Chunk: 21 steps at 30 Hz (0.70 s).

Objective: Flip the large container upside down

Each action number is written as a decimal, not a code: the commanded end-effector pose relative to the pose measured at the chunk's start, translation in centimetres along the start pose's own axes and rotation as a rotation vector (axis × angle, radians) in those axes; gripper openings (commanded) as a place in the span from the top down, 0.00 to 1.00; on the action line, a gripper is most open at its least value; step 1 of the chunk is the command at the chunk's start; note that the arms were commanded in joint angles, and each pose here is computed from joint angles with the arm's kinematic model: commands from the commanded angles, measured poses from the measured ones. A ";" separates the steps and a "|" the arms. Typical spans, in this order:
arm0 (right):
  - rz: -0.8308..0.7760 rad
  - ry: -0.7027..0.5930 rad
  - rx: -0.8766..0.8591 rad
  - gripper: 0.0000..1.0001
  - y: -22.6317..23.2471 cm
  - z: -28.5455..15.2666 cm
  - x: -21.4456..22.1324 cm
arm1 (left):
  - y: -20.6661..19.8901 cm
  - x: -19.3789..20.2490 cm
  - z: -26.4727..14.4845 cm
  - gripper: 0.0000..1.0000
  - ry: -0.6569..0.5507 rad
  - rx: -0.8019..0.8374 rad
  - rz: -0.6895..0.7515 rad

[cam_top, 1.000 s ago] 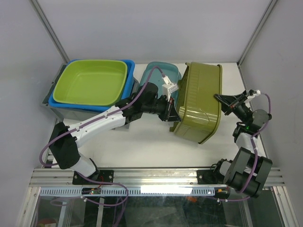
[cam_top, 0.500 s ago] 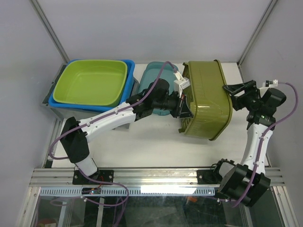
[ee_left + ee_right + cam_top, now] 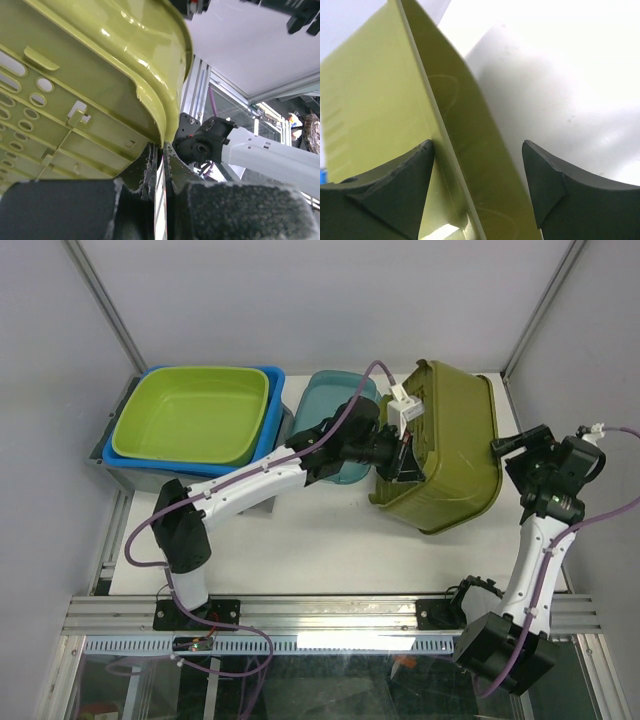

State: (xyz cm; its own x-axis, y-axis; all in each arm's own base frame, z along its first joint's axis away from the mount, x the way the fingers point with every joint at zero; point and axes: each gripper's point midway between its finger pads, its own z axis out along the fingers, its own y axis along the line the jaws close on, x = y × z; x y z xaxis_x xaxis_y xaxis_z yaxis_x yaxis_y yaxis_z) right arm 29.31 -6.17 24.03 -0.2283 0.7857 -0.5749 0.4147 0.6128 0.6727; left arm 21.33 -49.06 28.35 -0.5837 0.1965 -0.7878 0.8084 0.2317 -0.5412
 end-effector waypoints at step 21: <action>0.034 -0.195 0.396 0.20 -3.9 -7.2 -2.6 | -3.4 -2.8 6.3 0.54 -0.063 0.149 0.007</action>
State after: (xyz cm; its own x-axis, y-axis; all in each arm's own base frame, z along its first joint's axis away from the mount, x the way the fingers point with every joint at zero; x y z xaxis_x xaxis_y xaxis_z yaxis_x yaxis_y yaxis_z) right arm 22.72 -9.75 22.14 -0.1490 0.7702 -0.6202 0.7414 0.5021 0.4453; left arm 20.36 -55.41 27.63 -0.5945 0.2069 -0.7770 0.8040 0.1408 -0.5777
